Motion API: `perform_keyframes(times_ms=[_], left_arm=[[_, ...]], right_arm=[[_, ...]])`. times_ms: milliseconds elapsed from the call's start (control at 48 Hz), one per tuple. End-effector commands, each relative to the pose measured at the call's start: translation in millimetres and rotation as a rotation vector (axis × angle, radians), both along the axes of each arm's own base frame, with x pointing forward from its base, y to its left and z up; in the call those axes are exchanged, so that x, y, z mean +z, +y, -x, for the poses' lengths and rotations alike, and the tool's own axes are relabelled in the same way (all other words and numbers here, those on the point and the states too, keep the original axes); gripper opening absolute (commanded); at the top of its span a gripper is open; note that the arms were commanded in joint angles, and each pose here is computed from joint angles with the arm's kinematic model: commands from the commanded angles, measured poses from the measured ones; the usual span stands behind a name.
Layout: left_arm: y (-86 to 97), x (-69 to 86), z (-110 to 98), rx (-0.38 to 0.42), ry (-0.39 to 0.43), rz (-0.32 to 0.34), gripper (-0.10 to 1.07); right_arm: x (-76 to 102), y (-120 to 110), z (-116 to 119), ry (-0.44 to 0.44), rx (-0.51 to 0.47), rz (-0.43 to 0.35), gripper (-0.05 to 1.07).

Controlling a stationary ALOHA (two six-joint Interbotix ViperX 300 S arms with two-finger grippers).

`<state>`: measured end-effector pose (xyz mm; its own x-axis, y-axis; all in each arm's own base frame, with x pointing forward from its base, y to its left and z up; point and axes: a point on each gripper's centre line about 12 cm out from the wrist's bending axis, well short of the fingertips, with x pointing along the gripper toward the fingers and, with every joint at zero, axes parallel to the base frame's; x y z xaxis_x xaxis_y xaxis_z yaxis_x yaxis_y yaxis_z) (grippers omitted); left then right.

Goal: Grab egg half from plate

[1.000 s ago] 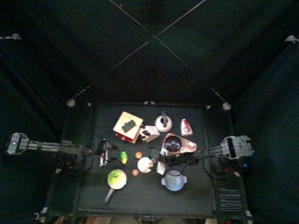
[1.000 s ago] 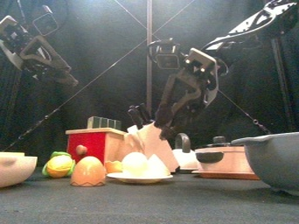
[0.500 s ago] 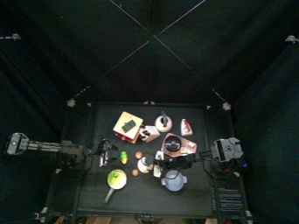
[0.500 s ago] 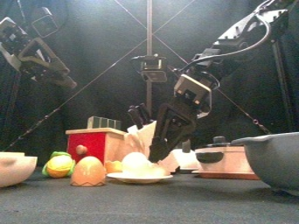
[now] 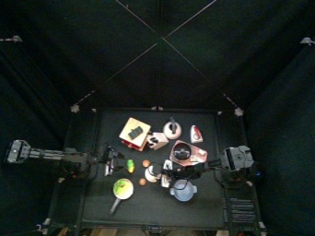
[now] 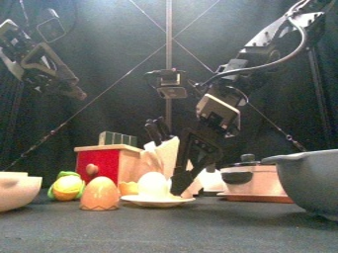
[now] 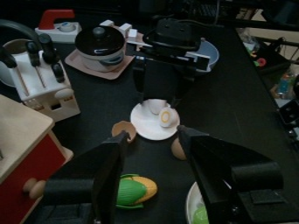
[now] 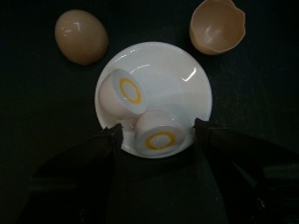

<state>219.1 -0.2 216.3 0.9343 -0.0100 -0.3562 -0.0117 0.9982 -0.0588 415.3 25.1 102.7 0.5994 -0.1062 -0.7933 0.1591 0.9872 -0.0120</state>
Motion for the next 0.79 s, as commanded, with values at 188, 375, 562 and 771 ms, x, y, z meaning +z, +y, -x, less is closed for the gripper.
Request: perform_keyframes(times_ms=[188, 375, 562, 771], left_arm=[[-0.9, 5.2, -2.5, -0.006, -0.018, -0.002, 0.86], [-0.9, 5.2, -2.5, -0.006, -0.018, -0.004, 0.86], [-0.9, 5.4, -2.9, -0.006, -0.018, -0.004, 0.86], [-0.9, 5.0, -2.7, -0.006, -0.018, -0.002, 0.86]], right_arm=[[15.0, -1.1, -6.7, -0.036, -0.007, 0.005, 0.78], [21.6, -2.1, -7.8, -0.038, -0.018, 0.02, 0.74], [40.1, -1.1, -9.2, -0.079, -0.031, 0.008, 0.74], [55.6, -0.1, -6.9, -0.111, -0.038, -0.004, 0.74]])
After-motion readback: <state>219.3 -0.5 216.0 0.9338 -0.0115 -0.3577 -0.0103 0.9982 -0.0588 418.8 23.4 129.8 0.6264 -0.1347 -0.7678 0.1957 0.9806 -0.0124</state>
